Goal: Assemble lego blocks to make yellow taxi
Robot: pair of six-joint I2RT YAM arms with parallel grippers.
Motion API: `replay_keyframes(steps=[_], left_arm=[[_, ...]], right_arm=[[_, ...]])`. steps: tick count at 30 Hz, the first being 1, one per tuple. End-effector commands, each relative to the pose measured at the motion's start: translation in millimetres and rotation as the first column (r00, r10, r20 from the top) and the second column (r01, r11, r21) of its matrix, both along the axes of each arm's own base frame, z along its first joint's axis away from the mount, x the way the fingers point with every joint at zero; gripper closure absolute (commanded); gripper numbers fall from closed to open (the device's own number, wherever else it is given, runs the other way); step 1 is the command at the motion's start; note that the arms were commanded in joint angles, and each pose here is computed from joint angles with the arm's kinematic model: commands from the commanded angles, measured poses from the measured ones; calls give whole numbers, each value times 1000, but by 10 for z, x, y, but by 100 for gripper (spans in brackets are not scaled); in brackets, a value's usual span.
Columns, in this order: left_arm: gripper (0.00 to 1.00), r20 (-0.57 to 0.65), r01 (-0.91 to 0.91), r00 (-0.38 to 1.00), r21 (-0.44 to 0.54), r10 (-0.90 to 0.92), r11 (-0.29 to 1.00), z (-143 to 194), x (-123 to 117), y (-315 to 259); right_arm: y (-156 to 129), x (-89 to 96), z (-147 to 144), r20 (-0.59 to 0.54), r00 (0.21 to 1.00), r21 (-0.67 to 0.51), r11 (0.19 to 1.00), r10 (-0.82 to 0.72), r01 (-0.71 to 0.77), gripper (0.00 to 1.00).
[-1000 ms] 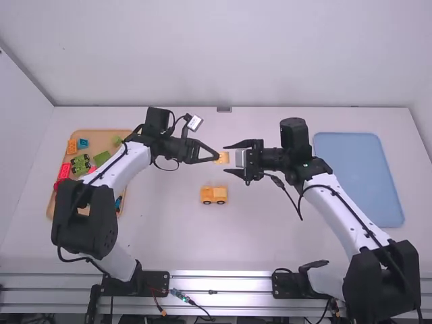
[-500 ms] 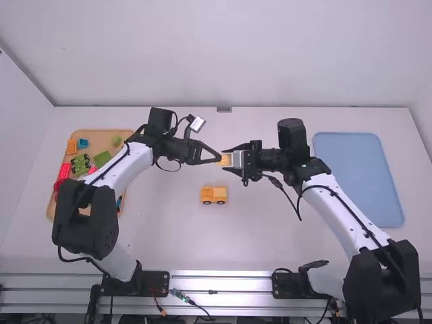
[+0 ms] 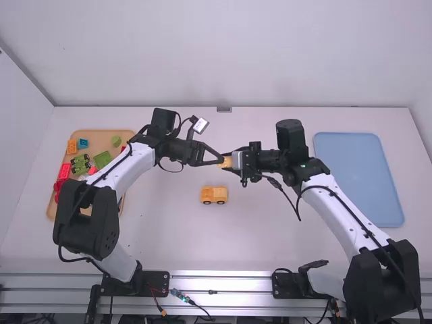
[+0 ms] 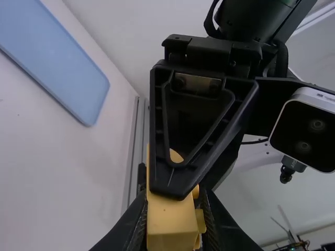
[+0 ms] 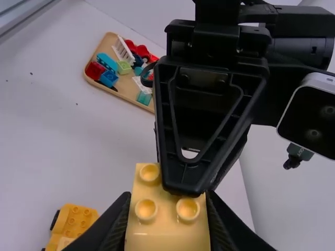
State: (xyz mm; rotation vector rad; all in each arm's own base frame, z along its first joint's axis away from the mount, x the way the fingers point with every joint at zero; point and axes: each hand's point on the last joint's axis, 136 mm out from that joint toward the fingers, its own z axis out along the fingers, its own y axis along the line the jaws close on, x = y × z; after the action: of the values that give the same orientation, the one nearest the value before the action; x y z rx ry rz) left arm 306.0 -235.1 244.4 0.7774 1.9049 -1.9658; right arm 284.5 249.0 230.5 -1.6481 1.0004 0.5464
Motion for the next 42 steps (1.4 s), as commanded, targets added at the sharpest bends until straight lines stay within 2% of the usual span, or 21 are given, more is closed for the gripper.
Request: replay_keyframes(steps=[1,7,9,10,16,23,26,36,42], left_arm=[[98,11,14,1000,-25,-14,1000,66,-32,21],[98,14,22,1000,-25,-21,999,66,-49,-2],[98,14,20,1000,-25,-20,999,66,-45,4],[98,14,20,1000,-25,-20,999,66,-45,4],[98,13,21,1000,-25,-21,999,66,-48,1],[98,21,21,1000,-26,-21,999,66,-48,1],[98,21,21,1000,-26,-21,999,66,-48,1],[98,29,4,1000,-28,-3,1000,65,-8,53],[98,22,-17,1000,-27,17,1000,48,32,119]], right_arm=[[-54,29,92,20,1000,10,1000,-19,19,70],[-51,27,92,20,1000,10,1000,-18,18,71],[-50,27,91,20,1000,10,1000,-18,18,68],[-44,22,92,20,1000,10,1000,-16,16,63],[-56,32,84,17,1000,7,1000,-22,22,57],[-65,52,63,17,999,-4,999,-36,36,59],[-68,58,60,17,999,-7,999,-40,40,64],[-113,89,71,-6,998,3,998,-57,57,59],[-114,77,89,-6,999,13,999,-47,47,63]])
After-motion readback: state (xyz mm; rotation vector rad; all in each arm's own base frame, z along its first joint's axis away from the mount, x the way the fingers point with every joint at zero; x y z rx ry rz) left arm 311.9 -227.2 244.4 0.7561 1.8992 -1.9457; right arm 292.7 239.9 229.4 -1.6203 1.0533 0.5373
